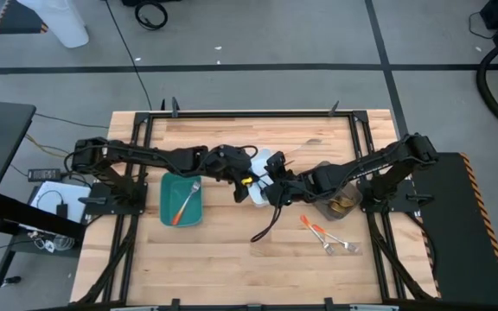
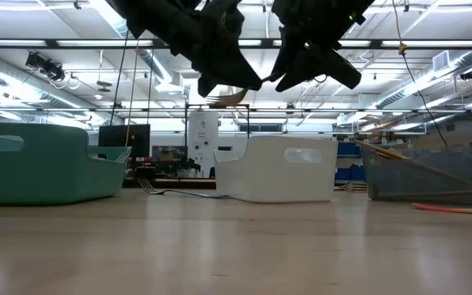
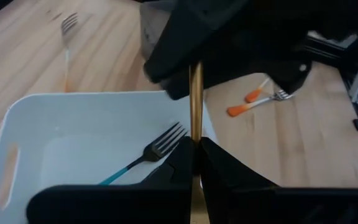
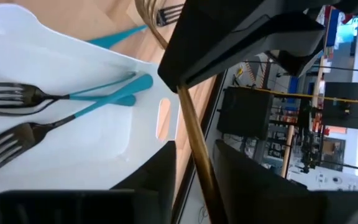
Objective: Sort silverware by color (type)
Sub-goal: Put the gold fork into the black bin
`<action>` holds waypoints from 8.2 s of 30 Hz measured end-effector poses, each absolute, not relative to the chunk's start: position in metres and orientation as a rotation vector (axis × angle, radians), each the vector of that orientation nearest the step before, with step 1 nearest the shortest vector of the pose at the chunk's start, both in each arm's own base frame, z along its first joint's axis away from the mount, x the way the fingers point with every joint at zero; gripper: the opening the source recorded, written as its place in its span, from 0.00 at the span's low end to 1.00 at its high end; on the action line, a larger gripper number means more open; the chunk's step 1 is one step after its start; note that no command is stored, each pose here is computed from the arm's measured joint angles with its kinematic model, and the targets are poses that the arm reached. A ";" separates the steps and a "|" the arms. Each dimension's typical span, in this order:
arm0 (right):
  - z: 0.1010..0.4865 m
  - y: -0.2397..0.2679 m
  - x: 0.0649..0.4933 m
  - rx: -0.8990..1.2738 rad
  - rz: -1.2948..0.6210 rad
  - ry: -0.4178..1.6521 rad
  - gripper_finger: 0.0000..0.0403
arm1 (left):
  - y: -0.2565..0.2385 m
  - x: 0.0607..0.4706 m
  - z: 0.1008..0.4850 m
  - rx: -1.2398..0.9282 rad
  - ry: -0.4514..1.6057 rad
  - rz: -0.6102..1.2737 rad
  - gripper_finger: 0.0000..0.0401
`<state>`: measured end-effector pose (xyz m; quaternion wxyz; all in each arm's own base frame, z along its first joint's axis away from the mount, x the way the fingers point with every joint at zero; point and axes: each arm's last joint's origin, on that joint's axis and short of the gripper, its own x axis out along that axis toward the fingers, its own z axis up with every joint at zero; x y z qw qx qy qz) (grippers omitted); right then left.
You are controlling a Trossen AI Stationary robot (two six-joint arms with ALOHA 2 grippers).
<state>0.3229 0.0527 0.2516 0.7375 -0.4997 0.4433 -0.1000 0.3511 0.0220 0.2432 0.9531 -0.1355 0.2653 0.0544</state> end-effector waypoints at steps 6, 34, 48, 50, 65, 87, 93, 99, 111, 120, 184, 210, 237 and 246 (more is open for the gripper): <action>0.251 0.052 0.323 -1.082 -0.223 0.973 0.16 | 0.017 0.352 0.244 -0.272 0.538 0.087 0.06; 0.243 0.054 0.313 -1.022 -0.151 1.063 0.05 | 0.015 0.352 0.241 -0.181 0.548 0.057 0.41; 0.250 0.057 0.319 -1.252 -0.186 1.030 0.05 | 0.015 0.358 0.238 -0.231 0.517 0.045 0.33; 0.251 0.059 0.319 -1.270 -0.177 1.021 0.05 | 0.016 0.358 0.238 -0.220 0.516 0.045 0.28; 0.251 0.063 0.319 -1.200 -0.204 0.991 0.06 | 0.018 0.358 0.238 -0.161 0.518 0.054 0.05; 0.257 0.071 0.320 -1.057 -0.383 0.896 0.54 | 0.022 0.356 0.234 -0.124 0.542 0.143 0.05; 0.267 0.078 0.311 -0.864 -0.446 0.810 0.55 | 0.019 0.355 0.233 -0.079 0.536 0.170 0.05; 0.289 0.082 0.295 -0.577 -0.353 0.697 0.53 | 0.021 0.344 0.205 -0.105 0.496 0.217 0.05; 0.275 0.069 0.295 -0.270 -0.245 0.678 0.48 | 0.018 0.336 0.197 -0.063 0.320 0.380 0.05; 0.266 0.048 0.283 -0.195 -0.295 0.567 0.48 | 0.008 0.336 0.202 -0.016 0.270 0.442 0.05; 0.272 -0.015 0.265 -0.086 -0.291 0.017 0.07 | -0.003 0.343 0.223 0.182 0.093 0.393 0.43; 0.341 -0.020 0.250 -0.021 -0.284 0.692 0.09 | -0.053 0.321 0.215 0.081 0.328 0.300 0.49; 0.288 -0.016 0.203 0.367 -0.244 1.322 0.09 | -0.053 0.301 0.214 0.021 0.498 0.312 0.48; 0.259 -0.016 0.195 0.318 -0.230 1.421 0.09 | -0.053 0.300 0.214 0.011 0.504 0.315 0.48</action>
